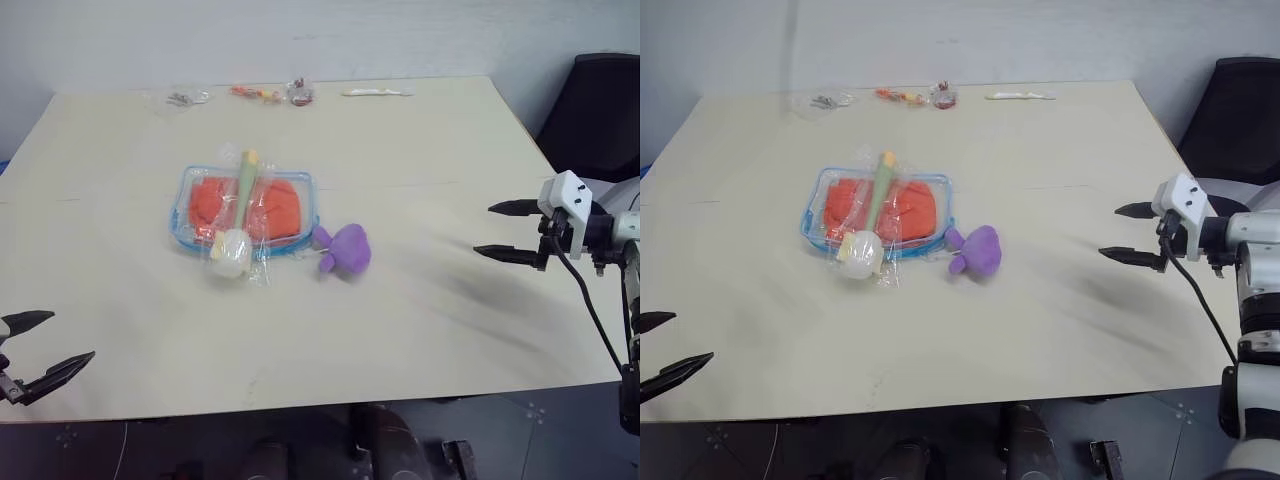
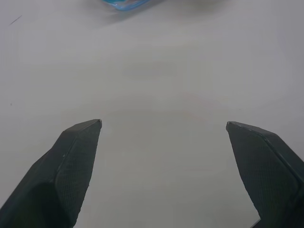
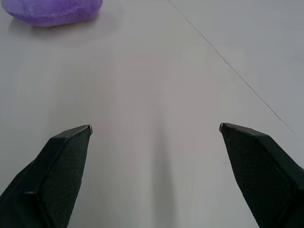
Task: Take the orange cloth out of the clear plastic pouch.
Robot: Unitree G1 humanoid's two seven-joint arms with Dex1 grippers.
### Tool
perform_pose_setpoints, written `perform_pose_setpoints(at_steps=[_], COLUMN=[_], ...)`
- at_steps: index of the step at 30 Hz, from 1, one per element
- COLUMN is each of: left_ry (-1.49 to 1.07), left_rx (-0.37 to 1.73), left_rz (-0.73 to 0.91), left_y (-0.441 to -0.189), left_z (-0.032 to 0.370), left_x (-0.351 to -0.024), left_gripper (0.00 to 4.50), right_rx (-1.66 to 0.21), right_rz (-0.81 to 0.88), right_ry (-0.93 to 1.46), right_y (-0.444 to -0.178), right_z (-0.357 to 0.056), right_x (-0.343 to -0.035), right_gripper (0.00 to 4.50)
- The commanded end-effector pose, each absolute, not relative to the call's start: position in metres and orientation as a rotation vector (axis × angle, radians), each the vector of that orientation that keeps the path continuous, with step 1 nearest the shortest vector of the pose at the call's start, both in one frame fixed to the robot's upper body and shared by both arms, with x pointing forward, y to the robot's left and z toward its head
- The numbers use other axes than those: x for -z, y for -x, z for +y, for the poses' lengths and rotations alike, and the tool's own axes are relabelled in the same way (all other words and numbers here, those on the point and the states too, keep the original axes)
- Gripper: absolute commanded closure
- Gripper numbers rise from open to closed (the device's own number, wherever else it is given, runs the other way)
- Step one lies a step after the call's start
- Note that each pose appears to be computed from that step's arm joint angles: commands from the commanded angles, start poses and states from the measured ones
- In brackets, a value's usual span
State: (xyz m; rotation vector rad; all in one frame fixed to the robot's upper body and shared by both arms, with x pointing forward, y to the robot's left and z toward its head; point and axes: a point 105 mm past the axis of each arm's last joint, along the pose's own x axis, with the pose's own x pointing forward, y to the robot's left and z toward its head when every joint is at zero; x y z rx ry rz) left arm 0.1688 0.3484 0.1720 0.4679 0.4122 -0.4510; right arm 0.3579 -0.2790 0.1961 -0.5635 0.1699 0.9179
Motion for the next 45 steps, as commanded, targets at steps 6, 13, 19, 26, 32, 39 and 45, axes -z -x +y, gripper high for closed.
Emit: perform_pose_setpoints(at_steps=[6,13,19,26,32,39,45], left_ry=[-0.449,-0.442,-0.358,-0.062,0.004,-0.027,-0.092], left_rx=[0.467,0.450,0.407,0.457,0.485,0.381,0.308], left_rz=[0.400,0.354,0.262,0.199,0.335,0.497,0.504], left_y=[-0.174,-0.180,-0.209,-0.273,-0.315,-0.346,-0.350], left_z=[0.341,0.338,0.318,0.239,0.184,0.167,0.169], left_x=[-0.172,-0.176,-0.189,-0.219,-0.219,-0.200,-0.202], left_gripper=[0.03,0.03,0.03,0.03,0.03,0.03,0.03], right_rx=[-0.907,-0.921,-0.968,-1.180,-1.290,-1.354,-1.332], right_rz=[0.124,0.117,0.082,-0.030,-0.101,-0.127,-0.131], right_ry=[0.519,0.500,0.499,0.499,0.458,0.459,0.451], right_y=[-0.358,-0.357,-0.353,-0.311,-0.277,-0.257,-0.255], right_z=[-0.279,-0.274,-0.256,-0.184,-0.139,-0.120,-0.120], right_x=[-0.210,-0.206,-0.208,-0.214,-0.221,-0.223,-0.220], right_gripper=[0.00,0.00,0.00,0.00,0.00,0.00,0.00])
